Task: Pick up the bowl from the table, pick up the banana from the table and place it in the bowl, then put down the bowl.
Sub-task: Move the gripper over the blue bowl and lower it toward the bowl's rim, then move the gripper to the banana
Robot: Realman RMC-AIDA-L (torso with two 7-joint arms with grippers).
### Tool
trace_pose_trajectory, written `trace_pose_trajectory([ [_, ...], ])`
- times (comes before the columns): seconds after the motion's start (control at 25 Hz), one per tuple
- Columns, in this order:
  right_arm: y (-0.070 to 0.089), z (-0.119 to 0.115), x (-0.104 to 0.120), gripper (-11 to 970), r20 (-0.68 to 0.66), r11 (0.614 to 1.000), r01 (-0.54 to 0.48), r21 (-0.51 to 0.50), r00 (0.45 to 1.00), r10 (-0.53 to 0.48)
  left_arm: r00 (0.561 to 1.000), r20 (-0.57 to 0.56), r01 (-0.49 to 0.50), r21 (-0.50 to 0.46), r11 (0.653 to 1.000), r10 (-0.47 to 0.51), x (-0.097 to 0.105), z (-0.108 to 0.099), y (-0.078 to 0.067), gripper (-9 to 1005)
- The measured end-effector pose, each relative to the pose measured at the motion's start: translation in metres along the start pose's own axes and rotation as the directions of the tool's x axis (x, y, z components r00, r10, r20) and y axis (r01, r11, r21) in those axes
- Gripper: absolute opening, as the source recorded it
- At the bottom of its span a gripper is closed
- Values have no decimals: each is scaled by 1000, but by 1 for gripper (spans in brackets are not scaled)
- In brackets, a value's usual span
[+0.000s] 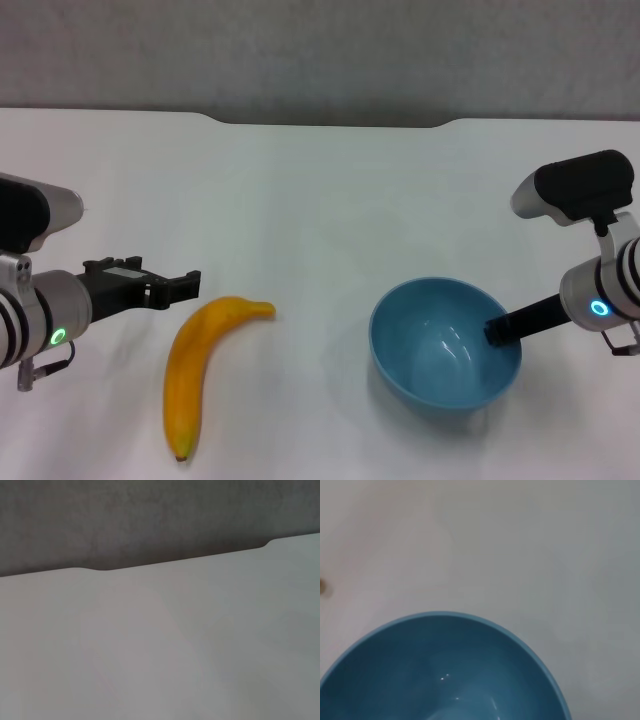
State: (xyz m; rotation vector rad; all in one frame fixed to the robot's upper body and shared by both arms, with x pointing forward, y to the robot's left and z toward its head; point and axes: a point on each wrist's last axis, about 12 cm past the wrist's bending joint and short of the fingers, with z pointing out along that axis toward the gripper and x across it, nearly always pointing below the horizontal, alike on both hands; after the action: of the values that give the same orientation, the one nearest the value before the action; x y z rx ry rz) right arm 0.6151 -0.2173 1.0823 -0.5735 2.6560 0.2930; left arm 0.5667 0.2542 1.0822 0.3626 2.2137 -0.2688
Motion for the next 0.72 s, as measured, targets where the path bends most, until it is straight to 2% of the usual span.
trace_pose_trajectory([
  [0.32, -2, 0, 2, 49, 24, 1000, -6, 7, 1000, 5, 1000, -6, -1, 7, 1000, 1, 0, 0, -1, 891],
  [0.72, -12, -27, 7, 40, 236, 999, -25, 48, 972, 13, 1000, -24, 7, 41, 999, -6, -1, -5, -5, 891],
])
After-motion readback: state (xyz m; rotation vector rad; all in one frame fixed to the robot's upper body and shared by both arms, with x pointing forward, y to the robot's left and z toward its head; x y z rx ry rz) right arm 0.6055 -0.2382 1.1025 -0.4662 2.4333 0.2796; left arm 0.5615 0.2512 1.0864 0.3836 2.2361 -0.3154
